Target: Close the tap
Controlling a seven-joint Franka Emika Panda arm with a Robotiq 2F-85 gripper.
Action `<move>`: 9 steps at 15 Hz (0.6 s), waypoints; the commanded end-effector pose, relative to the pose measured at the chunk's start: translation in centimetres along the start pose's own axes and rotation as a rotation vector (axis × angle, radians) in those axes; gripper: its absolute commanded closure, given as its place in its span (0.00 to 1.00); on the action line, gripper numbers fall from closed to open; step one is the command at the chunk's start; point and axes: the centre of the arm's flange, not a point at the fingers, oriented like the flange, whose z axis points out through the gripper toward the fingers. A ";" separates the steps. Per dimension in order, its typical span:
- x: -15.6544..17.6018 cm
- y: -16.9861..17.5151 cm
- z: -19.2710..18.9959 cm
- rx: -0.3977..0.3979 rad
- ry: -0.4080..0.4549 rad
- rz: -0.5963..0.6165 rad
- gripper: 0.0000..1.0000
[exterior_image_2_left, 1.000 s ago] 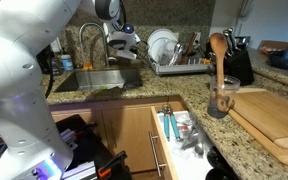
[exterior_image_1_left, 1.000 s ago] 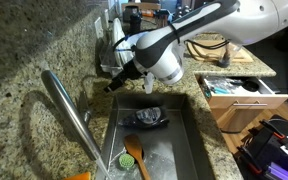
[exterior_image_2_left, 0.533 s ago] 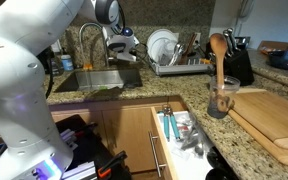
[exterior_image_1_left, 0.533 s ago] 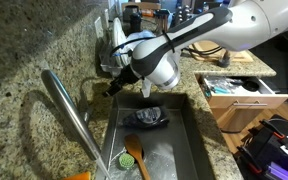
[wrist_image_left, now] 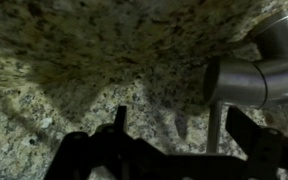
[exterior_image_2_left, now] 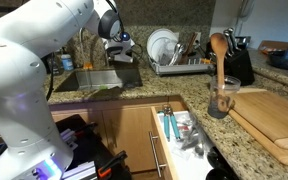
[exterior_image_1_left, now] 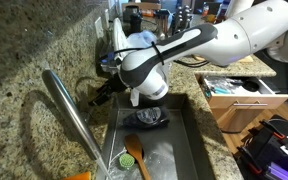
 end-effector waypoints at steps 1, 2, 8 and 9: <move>-0.1 0.0 0.1 0.000 -0.003 0.001 0.00; -0.2 0.1 0.1 -0.002 -0.004 0.000 0.00; 1.6 1.7 1.0 0.001 0.134 -0.095 0.00; 1.9 1.9 1.2 0.006 0.161 -0.130 0.00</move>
